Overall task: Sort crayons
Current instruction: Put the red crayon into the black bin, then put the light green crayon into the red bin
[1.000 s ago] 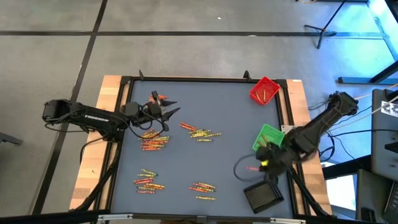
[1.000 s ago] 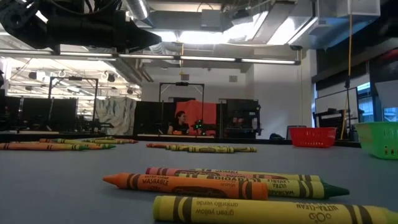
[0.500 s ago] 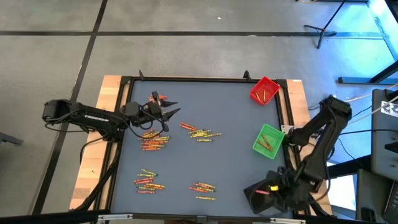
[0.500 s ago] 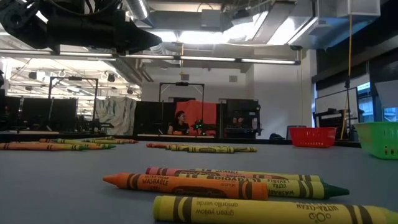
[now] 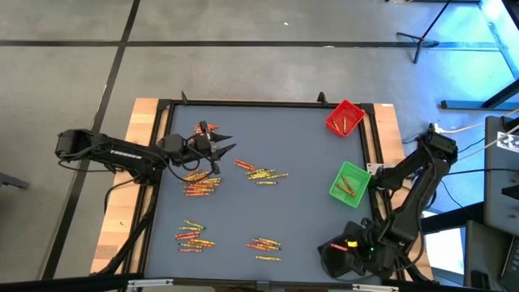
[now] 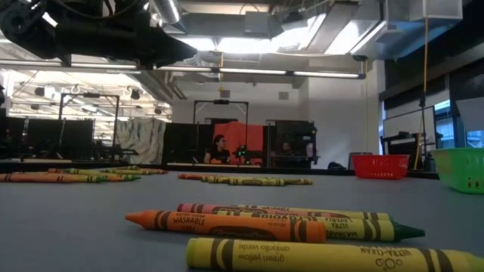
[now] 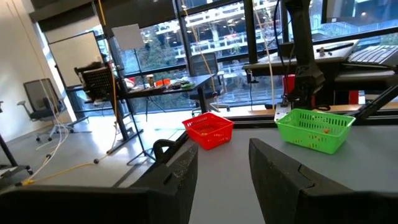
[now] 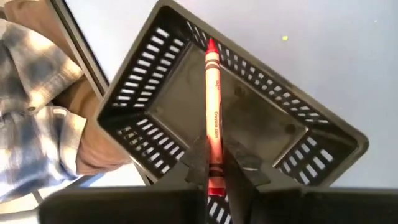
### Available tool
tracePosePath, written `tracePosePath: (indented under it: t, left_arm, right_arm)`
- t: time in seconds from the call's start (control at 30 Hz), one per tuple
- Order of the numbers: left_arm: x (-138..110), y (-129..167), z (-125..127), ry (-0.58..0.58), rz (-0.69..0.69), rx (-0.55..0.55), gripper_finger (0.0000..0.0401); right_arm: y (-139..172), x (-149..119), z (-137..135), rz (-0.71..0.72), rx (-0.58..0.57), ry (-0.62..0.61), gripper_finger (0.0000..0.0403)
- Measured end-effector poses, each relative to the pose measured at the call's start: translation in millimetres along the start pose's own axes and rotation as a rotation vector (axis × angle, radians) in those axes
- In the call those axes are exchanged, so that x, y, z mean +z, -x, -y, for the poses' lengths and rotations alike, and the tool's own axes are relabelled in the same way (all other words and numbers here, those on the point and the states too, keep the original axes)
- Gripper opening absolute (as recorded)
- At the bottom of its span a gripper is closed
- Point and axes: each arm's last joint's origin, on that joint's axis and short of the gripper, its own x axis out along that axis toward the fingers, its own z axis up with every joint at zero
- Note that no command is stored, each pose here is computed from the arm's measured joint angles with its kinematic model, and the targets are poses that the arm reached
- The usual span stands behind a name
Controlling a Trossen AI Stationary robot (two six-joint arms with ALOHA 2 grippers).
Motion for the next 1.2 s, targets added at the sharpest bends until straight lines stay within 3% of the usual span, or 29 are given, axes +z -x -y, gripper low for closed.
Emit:
tracePosePath:
  t: [0.37, 0.53, 0.7, 0.83, 1.03, 1.2]
  left_arm:
    - [0, 0, 0, -0.001, -0.003, 0.0, 0.0127]
    - [0, 0, 0, 0.012, -0.004, 0.0, 0.0127]
    - [-3, 0, 1, 0.047, -0.023, -0.034, 0.0128]
    - [-5, 1, 4, 0.06, -0.045, -0.06, 0.0128]
    - [-10, 0, 12, 0.053, -0.084, -0.105, 0.0127]
    - [-16, -1, 17, 0.043, -0.115, -0.126, 0.0127]
  right_arm:
    - [7, 8, 3, -0.07, -0.002, -0.017, 0.015]
    - [18, 45, 8, 0.113, 0.026, 0.096, 0.016]
    - [17, 89, 17, 0.326, -0.118, 0.372, 0.0161]
    - [12, 128, 28, 0.437, -0.288, 0.492, 0.0161]
    - [0, 171, 47, 0.408, -0.452, 0.602, 0.0161]
    - [-8, 198, 60, 0.385, -0.502, 0.648, 0.0161]
